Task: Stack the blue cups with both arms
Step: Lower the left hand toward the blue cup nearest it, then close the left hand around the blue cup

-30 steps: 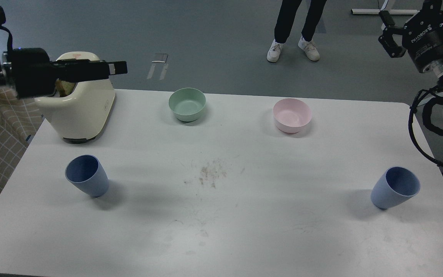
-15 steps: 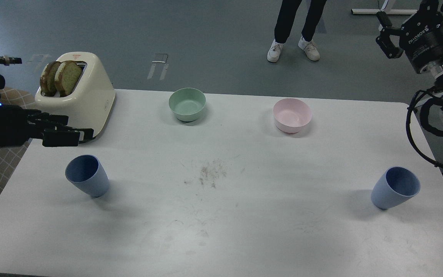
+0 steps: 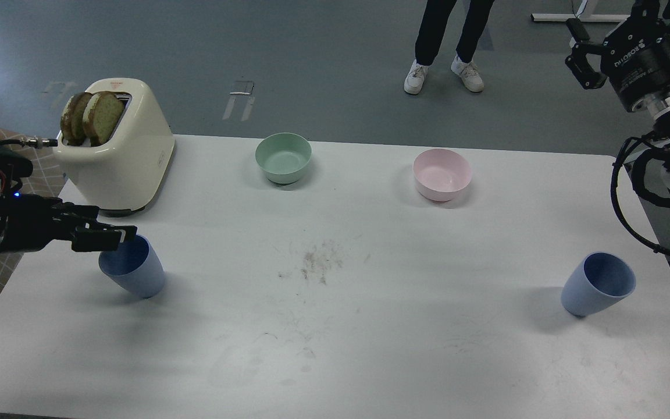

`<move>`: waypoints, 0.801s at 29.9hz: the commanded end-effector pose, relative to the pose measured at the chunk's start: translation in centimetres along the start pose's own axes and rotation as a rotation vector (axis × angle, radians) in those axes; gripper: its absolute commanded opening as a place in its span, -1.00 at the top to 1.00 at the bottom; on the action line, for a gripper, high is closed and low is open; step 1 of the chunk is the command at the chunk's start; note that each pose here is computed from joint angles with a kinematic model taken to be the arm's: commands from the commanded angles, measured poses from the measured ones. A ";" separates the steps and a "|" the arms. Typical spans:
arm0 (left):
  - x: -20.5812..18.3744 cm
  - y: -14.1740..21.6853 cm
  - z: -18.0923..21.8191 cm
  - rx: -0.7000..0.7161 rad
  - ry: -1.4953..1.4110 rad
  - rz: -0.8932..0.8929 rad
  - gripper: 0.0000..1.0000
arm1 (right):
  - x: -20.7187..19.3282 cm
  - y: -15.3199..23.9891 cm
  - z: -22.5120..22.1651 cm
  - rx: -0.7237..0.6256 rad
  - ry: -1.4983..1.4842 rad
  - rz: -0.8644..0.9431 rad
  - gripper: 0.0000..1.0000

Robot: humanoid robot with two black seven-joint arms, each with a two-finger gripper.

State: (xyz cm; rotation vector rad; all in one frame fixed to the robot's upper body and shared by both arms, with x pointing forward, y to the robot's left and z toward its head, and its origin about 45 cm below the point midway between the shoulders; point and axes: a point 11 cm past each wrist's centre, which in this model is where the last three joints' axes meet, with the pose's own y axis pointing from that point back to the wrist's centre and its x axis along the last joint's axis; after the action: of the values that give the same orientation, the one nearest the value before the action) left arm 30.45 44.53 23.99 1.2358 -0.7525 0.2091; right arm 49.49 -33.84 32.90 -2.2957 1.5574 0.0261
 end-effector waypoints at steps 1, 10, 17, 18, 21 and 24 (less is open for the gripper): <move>-1.1 -0.3 -0.6 0.013 0.019 -0.013 -0.95 | 0.0 0.0 0.0 0.001 -0.001 0.001 -1.00; -2.1 -1.2 -0.2 -0.007 0.033 -0.031 -0.89 | 0.1 0.1 0.1 0.000 -0.002 0.002 -1.00; -2.8 -2.1 -0.3 -0.008 0.051 -0.042 -0.67 | 0.0 0.0 0.0 0.001 0.000 0.001 -1.00; -2.8 -2.1 -0.4 -0.004 0.053 -0.042 -0.49 | 0.0 0.1 0.1 -0.001 0.000 0.002 -1.00; -2.9 -2.0 -0.5 0.001 0.045 -0.049 0.48 | 0.1 0.1 0.0 0.000 0.000 0.002 -1.00; -3.0 -2.0 -0.6 0.008 0.025 -0.059 0.63 | 0.0 0.1 0.1 -0.001 0.000 0.002 -1.00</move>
State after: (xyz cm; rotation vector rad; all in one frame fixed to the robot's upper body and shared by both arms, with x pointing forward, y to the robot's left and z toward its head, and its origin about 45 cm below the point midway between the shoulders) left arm 29.56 45.01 20.56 1.2456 -0.6851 0.1957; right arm 49.47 -33.88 32.84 -2.2945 1.5586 0.0264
